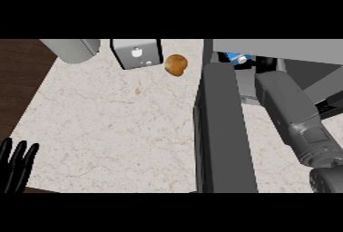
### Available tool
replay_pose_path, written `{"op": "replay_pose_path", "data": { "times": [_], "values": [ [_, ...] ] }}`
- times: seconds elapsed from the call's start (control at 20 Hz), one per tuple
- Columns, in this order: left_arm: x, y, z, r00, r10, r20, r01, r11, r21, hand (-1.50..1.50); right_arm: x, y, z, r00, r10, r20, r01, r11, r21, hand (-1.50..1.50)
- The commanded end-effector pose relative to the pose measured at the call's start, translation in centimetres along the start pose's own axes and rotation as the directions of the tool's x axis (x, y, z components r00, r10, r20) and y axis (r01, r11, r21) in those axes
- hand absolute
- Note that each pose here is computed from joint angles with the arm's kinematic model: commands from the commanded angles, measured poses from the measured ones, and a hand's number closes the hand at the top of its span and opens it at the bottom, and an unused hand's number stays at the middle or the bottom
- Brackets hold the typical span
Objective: Pick up the milk, place it into the microwave and close the microwave
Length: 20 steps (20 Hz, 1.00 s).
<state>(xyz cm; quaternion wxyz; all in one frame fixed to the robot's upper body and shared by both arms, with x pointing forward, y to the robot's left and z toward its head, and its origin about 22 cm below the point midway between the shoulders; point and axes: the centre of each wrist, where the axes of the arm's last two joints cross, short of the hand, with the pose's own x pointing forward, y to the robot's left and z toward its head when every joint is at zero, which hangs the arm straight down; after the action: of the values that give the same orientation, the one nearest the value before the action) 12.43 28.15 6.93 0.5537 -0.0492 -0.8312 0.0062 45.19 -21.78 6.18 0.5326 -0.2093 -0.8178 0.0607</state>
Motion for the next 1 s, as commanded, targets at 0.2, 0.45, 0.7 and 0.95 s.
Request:
{"op": "replay_pose_path", "data": {
  "times": [0.2, 0.45, 0.7, 0.95],
  "values": [
    [0.1, -0.2, -0.8, 0.999, -0.048, -0.003, 0.048, 0.998, -0.039, -1.5, 0.3, -0.8, -0.7, 0.952, 0.302, 0.045, -0.295, 0.948, -0.123, -1.5],
    [-0.2, -0.8, -1.6, 0.999, -0.047, 0.005, 0.047, 0.997, -0.065, -1.5, 0.0, -0.2, -0.2, 0.941, 0.338, 0.023, -0.332, 0.934, -0.135, -1.5],
    [-0.2, -1.2, -1.9, 0.999, -0.049, 0.002, 0.049, 0.996, -0.081, -1.5, 0.3, 1.1, 0.1, 0.971, 0.229, -0.06, -0.232, 0.972, -0.041, -1.5],
    [-0.7, -1.6, -2.1, 0.999, -0.039, -0.001, 0.039, 0.994, -0.105, -1.5, 1.2, 1.9, -0.4, 0.99, 0.132, -0.054, -0.132, 0.991, 0.005, -1.5]
  ]
}}
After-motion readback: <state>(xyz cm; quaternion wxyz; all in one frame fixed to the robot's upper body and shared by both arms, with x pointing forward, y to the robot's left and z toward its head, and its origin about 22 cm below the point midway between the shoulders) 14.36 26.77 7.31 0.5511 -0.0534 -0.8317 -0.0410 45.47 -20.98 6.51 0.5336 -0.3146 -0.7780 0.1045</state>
